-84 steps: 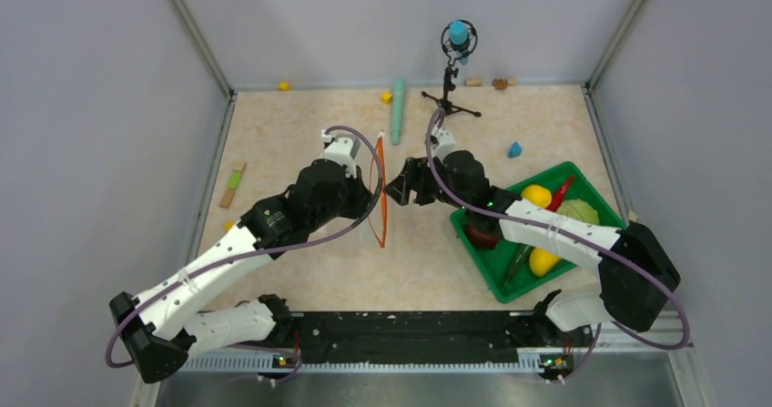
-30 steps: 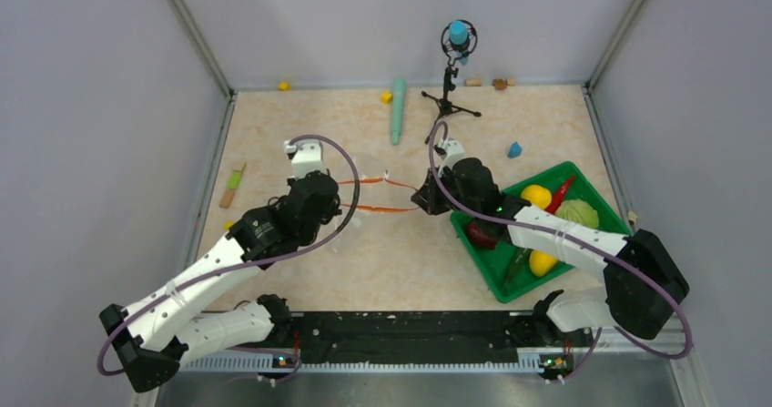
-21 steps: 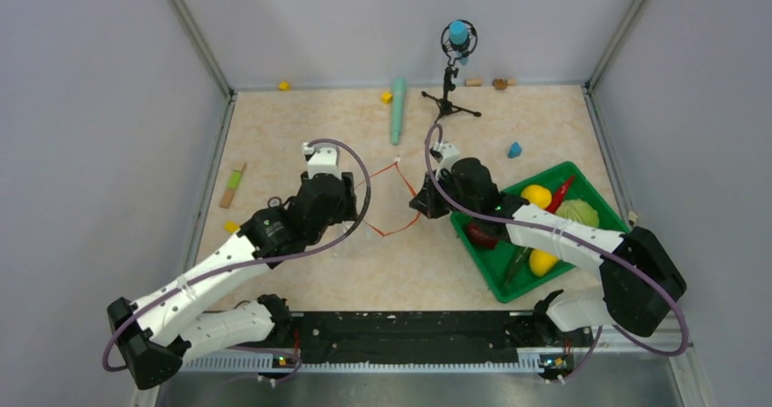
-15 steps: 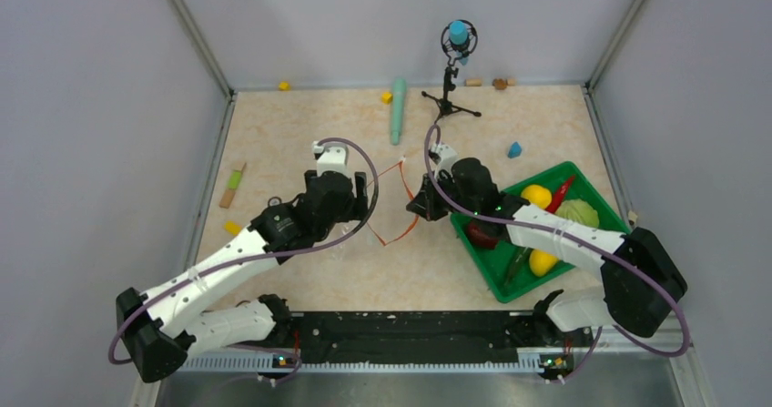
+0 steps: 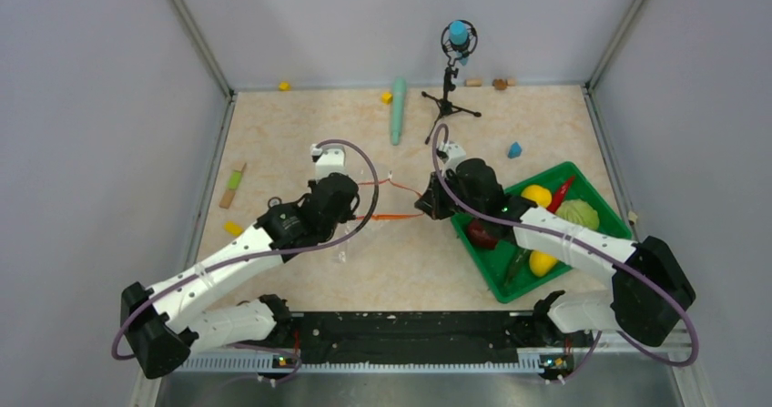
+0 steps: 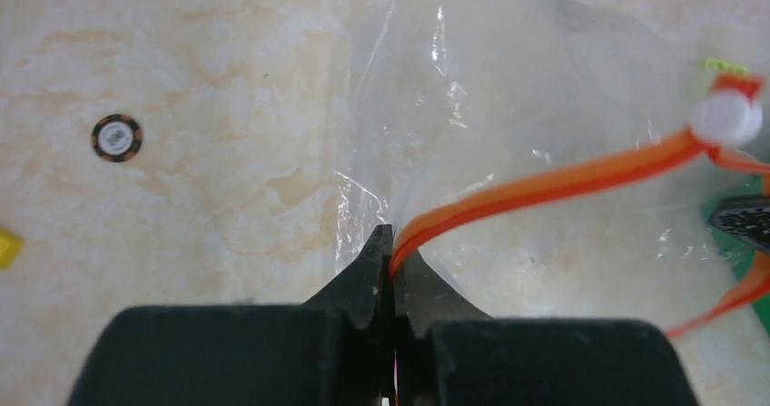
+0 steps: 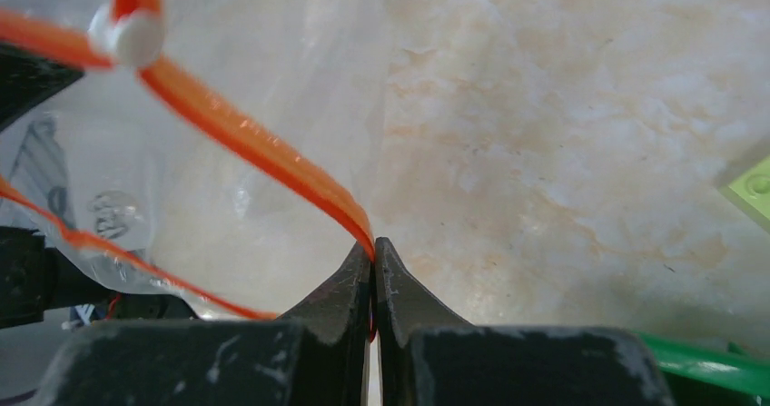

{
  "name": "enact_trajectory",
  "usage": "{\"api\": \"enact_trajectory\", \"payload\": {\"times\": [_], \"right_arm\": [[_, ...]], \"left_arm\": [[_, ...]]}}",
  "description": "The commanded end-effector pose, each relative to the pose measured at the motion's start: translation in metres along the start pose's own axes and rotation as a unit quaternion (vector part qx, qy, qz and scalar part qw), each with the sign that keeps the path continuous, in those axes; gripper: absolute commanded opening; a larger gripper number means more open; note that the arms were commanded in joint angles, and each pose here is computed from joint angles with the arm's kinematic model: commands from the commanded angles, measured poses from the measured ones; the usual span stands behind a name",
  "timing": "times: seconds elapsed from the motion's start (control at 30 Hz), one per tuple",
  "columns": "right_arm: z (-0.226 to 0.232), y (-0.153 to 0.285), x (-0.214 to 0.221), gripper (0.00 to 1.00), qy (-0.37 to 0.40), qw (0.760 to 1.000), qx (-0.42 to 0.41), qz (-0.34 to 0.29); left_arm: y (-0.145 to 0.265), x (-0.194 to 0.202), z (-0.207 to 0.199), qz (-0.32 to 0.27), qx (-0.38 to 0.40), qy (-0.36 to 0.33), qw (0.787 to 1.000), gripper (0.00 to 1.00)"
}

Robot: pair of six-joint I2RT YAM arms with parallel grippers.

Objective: Place the food in the zip-top bag and seal the zipper
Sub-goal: Open the zipper of the food storage bag at the center of the board.

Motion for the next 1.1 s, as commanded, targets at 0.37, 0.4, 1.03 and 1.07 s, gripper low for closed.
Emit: {"api": "enact_trajectory", "payload": {"times": [0.37, 0.4, 1.03, 1.07], "right_arm": [[-0.023, 0.002, -0.002, 0.6, 0.043, 0.999, 0.002, -0.021], [-0.02, 0.004, -0.007, 0.71, 0.046, 0.998, -0.014, -0.033], [-0.036, 0.108, 0.032, 0.99, -0.121, 0.957, 0.262, -0.022], [-0.039, 0.111, 0.039, 0.99, -0.129, 0.951, 0.281, -0.017]], "left_arm": [[0.02, -0.005, 0.019, -0.042, 0.011, 0.045, 0.998, 0.0], [0.017, -0.004, 0.012, -0.038, 0.032, 0.053, 0.997, 0.0], [-0.005, -0.006, -0.015, -0.005, 0.004, 0.063, 0.998, 0.0], [-0.004, -0.006, -0.015, -0.004, 0.006, 0.063, 0.998, 0.0]]}}
Point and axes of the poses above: each gripper's point midway between its finger pads, its own y axis back along the fingers, its own z axis along the line the jaws close on, x = y × z, the point moved 9 cm from there along y, back along the fingers, and after that the axes turned 15 degrees about y, right-handed, at the moved point
